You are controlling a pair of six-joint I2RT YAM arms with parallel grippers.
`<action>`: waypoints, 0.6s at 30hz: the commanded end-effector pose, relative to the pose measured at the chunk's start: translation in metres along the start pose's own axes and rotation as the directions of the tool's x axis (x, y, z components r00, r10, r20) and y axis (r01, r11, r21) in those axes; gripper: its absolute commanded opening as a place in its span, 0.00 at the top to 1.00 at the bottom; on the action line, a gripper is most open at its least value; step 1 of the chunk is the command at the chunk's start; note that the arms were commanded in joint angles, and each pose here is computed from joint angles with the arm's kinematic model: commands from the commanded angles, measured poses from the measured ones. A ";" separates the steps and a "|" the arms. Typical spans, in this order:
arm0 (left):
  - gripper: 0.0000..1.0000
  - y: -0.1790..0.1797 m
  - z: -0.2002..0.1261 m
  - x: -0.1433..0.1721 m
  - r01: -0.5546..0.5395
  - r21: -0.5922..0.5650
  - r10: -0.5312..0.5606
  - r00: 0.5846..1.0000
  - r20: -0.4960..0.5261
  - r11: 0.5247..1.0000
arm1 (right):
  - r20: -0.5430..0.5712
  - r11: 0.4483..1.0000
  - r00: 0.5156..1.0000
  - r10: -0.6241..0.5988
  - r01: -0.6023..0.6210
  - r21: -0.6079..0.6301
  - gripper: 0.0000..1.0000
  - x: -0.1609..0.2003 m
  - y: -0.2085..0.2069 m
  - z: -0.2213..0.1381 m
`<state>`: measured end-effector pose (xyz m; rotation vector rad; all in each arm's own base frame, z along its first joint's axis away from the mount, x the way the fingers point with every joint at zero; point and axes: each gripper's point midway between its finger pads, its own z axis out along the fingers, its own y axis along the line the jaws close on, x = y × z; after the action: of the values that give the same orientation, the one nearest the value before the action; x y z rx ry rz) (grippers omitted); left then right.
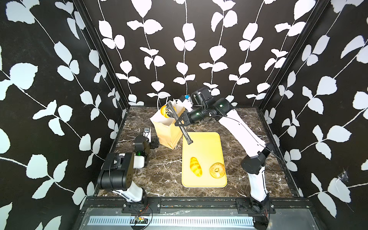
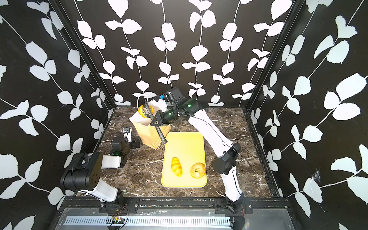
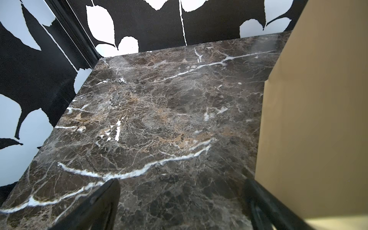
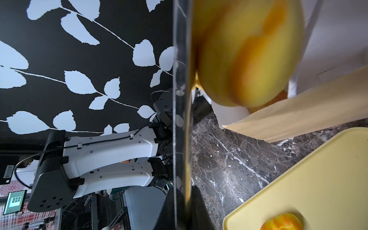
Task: Pack bread into a paper bag
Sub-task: Place the fake bread in the paper bag.
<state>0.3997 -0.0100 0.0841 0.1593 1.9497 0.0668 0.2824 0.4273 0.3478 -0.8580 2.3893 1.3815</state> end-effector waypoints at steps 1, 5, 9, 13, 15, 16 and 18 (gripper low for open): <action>0.01 0.000 -0.001 -0.011 -0.006 0.001 0.006 1.000 0.028 1.000 | 0.025 0.996 0.998 -0.057 0.058 -0.064 1.00 -0.009 0.018 -0.001; 0.02 0.000 -0.001 -0.012 -0.005 0.001 0.005 1.000 0.030 1.000 | 0.016 0.996 0.999 -0.040 0.041 -0.076 1.00 -0.011 0.008 0.013; 0.02 0.000 -0.001 -0.012 -0.006 0.001 0.006 1.000 0.029 1.000 | 0.020 0.995 0.999 -0.033 0.034 -0.098 1.00 -0.016 0.005 0.021; 0.02 0.000 -0.001 -0.011 -0.006 0.001 0.006 1.000 0.027 1.000 | 0.016 0.996 1.000 -0.021 0.023 -0.090 0.99 -0.016 -0.001 0.026; 0.01 0.000 -0.001 -0.011 -0.005 0.000 0.005 1.000 0.028 1.000 | 0.017 0.996 1.000 -0.019 0.020 -0.090 0.95 -0.016 -0.001 0.026; 0.02 0.000 -0.001 -0.011 -0.006 0.001 0.006 1.000 0.027 1.000 | 0.017 0.996 1.000 -0.016 0.018 -0.089 0.91 -0.016 -0.001 0.026; 0.01 0.000 -0.001 -0.011 -0.006 0.001 0.006 1.000 0.027 1.000 | 0.019 0.996 1.000 -0.017 0.018 -0.085 0.86 -0.016 -0.002 0.026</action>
<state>0.3997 -0.0100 0.0841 0.1593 1.9497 0.0668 0.2950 0.4478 0.3268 -0.8500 2.4014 1.4505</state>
